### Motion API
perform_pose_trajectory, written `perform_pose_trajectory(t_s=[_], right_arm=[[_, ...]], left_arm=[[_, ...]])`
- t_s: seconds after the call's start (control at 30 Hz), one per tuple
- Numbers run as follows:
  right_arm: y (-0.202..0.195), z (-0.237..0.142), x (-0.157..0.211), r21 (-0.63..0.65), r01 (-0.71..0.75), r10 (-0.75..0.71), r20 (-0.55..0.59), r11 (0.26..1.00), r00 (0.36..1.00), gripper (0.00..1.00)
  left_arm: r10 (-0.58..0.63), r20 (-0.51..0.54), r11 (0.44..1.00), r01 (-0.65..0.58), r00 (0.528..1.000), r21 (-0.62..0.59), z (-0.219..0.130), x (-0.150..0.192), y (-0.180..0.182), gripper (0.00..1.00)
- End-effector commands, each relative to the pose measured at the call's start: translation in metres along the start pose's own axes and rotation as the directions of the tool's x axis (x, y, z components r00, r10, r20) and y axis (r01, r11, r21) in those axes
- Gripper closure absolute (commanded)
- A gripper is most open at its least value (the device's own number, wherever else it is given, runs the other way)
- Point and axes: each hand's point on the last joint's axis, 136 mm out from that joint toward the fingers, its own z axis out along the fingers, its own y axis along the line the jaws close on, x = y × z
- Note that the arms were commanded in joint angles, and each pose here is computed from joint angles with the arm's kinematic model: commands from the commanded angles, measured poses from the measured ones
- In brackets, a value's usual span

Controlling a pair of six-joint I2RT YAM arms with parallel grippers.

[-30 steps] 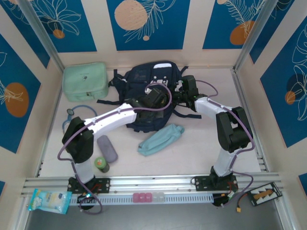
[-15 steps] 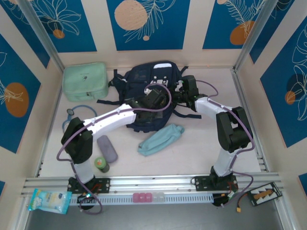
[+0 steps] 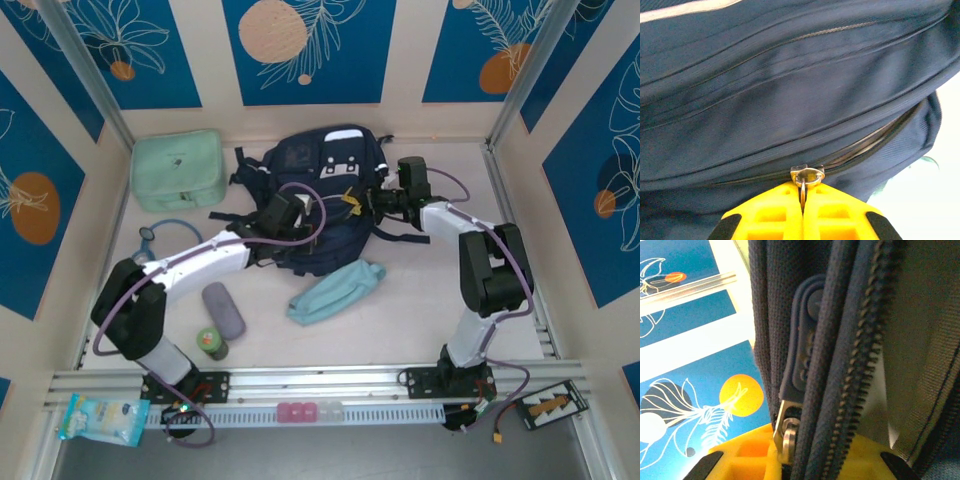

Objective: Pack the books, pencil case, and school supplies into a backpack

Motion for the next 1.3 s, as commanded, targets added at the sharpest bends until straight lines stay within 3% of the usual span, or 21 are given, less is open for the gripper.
perform_pose_trajectory(t_s=[0.0, 0.1, 0.2, 0.33, 0.4, 0.57, 0.73, 0.93, 1.07, 1.27], right_arm=[[0.018, -0.03, -0.025, -0.036, 0.063, -0.058, 0.123, 0.997, 0.991, 0.9], [0.019, -0.033, -0.025, -0.033, 0.067, -0.062, 0.125, 0.997, 0.99, 0.89], [0.019, -0.027, -0.014, -0.028, 0.057, -0.054, 0.102, 0.998, 0.993, 0.8], [0.012, -0.012, 0.004, -0.01, 0.018, -0.017, 0.075, 1.0, 0.997, 0.54], [0.01, -0.005, 0.014, 0.003, 0.002, -0.003, 0.063, 1.0, 0.998, 0.47], [0.0, 0.012, 0.036, 0.088, -0.039, 0.033, 0.063, 0.995, 0.997, 0.43], [-0.02, 0.016, 0.037, 0.165, -0.113, 0.09, 0.139, 0.98, 0.986, 0.46], [-0.016, 0.004, 0.029, 0.148, -0.11, 0.08, 0.195, 0.983, 0.977, 0.69], [-0.002, -0.014, 0.019, 0.122, -0.058, 0.028, 0.23, 0.991, 0.973, 0.8], [0.015, -0.045, 0.006, 0.086, 0.003, -0.024, 0.242, 0.996, 0.97, 0.84]], left_arm=[[0.041, 0.031, 0.997, -0.043, 0.999, 0.06, -0.01, -0.005, 0.003, 1.0], [0.073, 0.04, 0.992, -0.077, 0.997, 0.096, -0.012, -0.011, -0.005, 1.0], [0.093, 0.053, 0.982, -0.1, 0.994, 0.16, -0.015, -0.025, -0.025, 1.0], [0.132, 0.068, 0.965, -0.144, 0.989, 0.219, -0.015, -0.037, -0.052, 1.0], [0.142, 0.074, 0.957, -0.156, 0.987, 0.246, -0.014, -0.041, -0.064, 1.0], [0.171, 0.079, 0.938, -0.187, 0.982, 0.291, -0.009, -0.043, -0.084, 1.0], [0.173, 0.071, 0.933, -0.187, 0.982, 0.307, -0.001, -0.04, -0.09, 1.0], [0.209, 0.043, 0.947, -0.213, 0.977, 0.242, 0.001, -0.029, -0.072, 1.0], [0.239, -0.002, 0.954, -0.235, 0.971, 0.189, 0.002, -0.015, -0.041, 1.0], [0.228, -0.094, 0.963, -0.21, 0.969, 0.17, -0.001, 0.009, 0.019, 1.0]])
